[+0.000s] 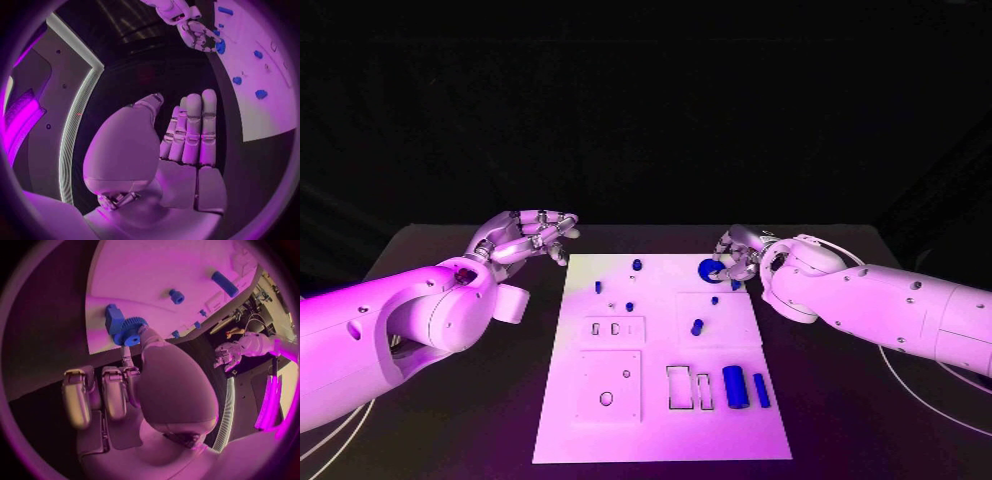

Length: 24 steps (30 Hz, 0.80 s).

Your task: Assemble the parts on the task board

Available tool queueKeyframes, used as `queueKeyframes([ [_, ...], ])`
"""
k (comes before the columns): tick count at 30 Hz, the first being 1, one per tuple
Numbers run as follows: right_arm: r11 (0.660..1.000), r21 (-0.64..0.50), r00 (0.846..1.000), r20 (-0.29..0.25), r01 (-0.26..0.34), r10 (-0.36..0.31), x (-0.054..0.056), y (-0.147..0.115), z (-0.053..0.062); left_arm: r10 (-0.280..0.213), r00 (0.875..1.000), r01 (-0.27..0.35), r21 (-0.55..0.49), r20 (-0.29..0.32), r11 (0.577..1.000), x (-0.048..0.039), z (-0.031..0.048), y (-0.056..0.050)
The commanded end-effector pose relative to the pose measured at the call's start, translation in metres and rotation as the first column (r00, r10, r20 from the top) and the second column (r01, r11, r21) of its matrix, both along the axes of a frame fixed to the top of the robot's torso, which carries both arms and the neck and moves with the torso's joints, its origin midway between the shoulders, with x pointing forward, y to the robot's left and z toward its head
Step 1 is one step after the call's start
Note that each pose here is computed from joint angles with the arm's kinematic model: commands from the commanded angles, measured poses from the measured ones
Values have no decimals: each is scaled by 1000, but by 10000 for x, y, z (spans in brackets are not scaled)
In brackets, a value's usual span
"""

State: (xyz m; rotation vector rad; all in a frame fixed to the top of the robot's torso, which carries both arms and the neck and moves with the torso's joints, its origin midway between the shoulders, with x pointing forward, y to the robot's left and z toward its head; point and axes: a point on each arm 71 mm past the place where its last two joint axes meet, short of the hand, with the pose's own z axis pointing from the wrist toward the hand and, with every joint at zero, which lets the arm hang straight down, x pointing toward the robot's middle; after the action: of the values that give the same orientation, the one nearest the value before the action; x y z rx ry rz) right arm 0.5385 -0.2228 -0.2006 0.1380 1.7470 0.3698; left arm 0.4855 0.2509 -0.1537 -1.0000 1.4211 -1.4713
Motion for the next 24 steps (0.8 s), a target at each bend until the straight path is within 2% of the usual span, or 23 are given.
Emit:
queueKeyframes([
  [1, 1000, -15, 1000, -18, -16, 15, -10, 8, -40, -18, 1000, 18, -10, 3, 1000, -2, 17, -22],
  [7, 999, -20, 997, 57, -44, 45, -20, 60, 7, -17, 1000, 17, -7, 2, 1000, -4, 16, -21],
  [12, 997, -12, 988, 134, -77, 78, -48, 136, 65, -17, 1000, 17, -6, 1, 1000, -4, 16, -25],
  [17, 993, -18, 968, 221, -119, 120, -92, 250, 134, -17, 1000, 17, -2, -1, 1000, -2, 13, -30],
  [24, 982, -16, 941, 285, -186, 183, -186, 495, 222, -17, 1000, 17, -1, -1, 1000, 2, 10, -38],
])
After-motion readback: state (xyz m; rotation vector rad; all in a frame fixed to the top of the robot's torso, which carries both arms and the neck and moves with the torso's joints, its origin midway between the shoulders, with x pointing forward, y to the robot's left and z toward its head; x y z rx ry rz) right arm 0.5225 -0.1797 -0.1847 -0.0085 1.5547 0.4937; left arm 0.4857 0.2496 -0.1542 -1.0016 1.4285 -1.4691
